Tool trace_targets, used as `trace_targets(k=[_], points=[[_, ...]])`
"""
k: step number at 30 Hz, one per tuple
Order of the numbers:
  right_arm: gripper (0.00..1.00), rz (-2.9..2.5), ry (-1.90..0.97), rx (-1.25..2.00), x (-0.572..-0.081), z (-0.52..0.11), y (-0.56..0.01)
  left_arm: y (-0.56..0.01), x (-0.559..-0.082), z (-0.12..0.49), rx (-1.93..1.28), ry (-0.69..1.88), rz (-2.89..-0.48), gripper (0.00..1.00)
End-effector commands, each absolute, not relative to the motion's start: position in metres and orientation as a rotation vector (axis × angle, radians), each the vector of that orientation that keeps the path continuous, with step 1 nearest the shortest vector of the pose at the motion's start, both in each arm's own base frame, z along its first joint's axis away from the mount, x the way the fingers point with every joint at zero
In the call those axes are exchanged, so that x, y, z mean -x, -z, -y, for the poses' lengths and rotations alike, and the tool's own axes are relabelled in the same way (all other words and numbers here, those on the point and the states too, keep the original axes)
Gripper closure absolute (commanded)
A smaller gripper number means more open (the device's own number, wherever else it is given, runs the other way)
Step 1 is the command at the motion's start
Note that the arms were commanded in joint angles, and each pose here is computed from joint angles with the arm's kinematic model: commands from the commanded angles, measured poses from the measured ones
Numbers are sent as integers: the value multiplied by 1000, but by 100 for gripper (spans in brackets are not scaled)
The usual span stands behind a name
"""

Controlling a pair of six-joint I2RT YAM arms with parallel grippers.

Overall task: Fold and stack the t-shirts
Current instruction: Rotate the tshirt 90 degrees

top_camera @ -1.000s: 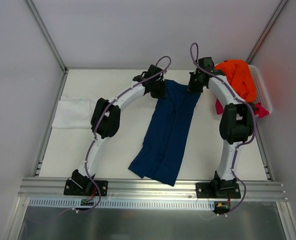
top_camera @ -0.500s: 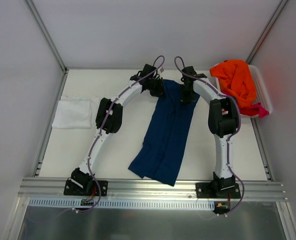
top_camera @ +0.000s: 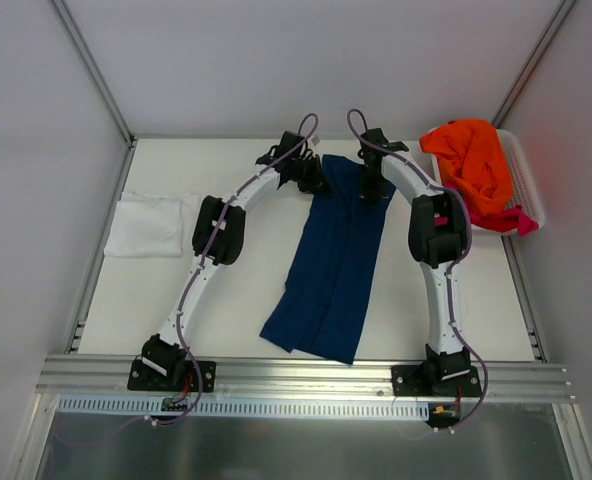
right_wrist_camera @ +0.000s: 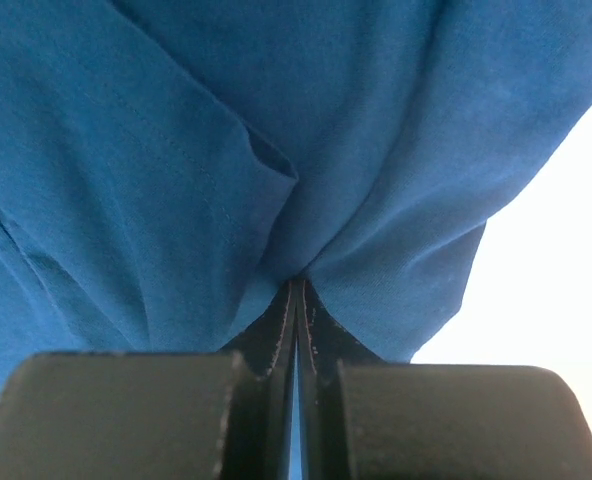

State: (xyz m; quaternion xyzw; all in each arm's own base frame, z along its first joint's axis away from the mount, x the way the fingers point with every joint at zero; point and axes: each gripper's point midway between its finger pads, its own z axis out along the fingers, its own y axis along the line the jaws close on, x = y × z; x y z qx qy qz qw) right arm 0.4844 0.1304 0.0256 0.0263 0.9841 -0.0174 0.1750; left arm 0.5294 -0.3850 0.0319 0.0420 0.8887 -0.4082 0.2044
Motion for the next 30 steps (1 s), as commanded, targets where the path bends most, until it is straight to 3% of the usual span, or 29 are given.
trace_targets(k=[1, 8, 17, 27, 28, 29, 30], points=[[99, -2817, 32, -70, -489, -141, -17, -46, -554, 367, -35, 1138, -2424, 100], [99, -2808, -140, -29, -511, -170, -12, -51, -581, 331, 76, 1098, -2394, 100], [99, -2713, -575, 66, -534, -227, -24, -56, -609, 292, 192, 1125, -2339, 100], [100, -2568, -542, 112, -551, -226, -43, -87, -622, 289, 151, 1138, -2242, 100], [97, -2515, -502, 131, -557, -220, -63, -93, -622, 289, 128, 1132, -2226, 100], [79, -2481, -489, 150, -561, -219, -73, -101, -624, 288, 117, 1125, -2210, 100], [68, -2451, -469, 179, -565, -217, -84, -120, -624, 288, 99, 1116, -2178, 100]])
